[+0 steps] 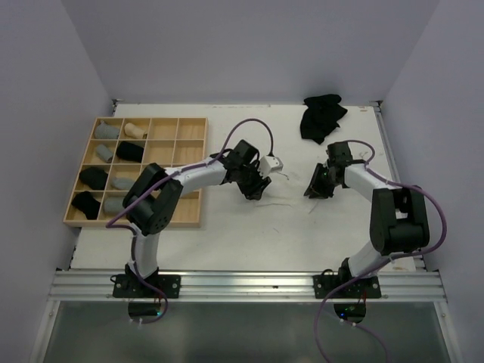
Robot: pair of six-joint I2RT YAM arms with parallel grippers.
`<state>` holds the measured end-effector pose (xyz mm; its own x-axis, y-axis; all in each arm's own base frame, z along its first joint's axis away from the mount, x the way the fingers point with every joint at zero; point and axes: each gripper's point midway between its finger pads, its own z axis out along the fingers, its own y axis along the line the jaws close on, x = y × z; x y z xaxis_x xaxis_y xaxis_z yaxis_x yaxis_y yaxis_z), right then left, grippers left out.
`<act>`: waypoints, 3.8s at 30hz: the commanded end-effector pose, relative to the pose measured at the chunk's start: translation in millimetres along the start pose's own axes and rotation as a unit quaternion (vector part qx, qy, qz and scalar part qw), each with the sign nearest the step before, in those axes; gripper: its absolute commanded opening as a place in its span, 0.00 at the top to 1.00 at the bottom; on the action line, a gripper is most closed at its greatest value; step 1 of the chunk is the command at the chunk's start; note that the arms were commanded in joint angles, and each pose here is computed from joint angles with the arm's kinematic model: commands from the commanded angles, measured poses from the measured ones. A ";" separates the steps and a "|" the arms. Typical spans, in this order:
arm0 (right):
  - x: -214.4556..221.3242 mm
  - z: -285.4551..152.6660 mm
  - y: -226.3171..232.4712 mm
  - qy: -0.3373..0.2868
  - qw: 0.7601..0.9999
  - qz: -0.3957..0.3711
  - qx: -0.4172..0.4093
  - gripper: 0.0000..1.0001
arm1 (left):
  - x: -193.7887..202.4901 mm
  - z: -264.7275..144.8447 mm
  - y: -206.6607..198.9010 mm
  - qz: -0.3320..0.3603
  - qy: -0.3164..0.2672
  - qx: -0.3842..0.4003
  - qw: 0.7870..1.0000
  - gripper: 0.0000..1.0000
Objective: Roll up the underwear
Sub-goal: Flatten the underwear
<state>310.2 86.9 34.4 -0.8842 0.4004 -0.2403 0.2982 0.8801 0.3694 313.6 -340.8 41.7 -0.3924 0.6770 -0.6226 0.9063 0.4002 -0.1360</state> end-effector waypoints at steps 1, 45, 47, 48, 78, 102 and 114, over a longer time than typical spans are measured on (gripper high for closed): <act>-22.8 3.4 2.7 -0.030 0.999 -0.012 0.008 0.72 | -13.0 8.8 -5.3 0.027 -0.016 0.015 0.999 0.53; 42.5 -82.0 69.7 -0.027 0.989 -0.090 -0.116 0.96 | -22.9 -12.9 -17.1 -0.211 -0.064 0.251 0.943 1.00; 47.4 -75.9 74.1 -0.020 0.988 -0.097 -0.119 0.95 | -18.2 -8.7 -16.0 -0.216 -0.060 0.247 0.943 1.00; 47.3 -70.5 77.1 -0.020 0.988 -0.101 -0.118 0.94 | -16.9 -8.8 -16.1 -0.216 -0.060 0.248 0.943 1.00; 64.6 17.7 129.6 0.043 0.982 -0.158 -0.098 0.74 | -2.1 -6.1 -13.3 -0.208 -0.045 0.231 0.949 0.89; 67.7 15.2 102.3 0.035 0.983 -0.172 -0.048 0.72 | 2.8 -5.4 -13.9 -0.215 -0.043 0.237 0.947 0.89; 75.8 26.8 106.4 0.054 0.981 -0.172 -0.069 0.75 | 3.3 -4.8 -13.9 -0.217 -0.043 0.237 0.946 0.87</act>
<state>283.7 211.5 32.9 -0.9609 0.0669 -0.2686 -0.0416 0.9244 0.3793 294.9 -339.8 41.2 -0.7610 0.4610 -0.4565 0.6220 0.3184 -0.7153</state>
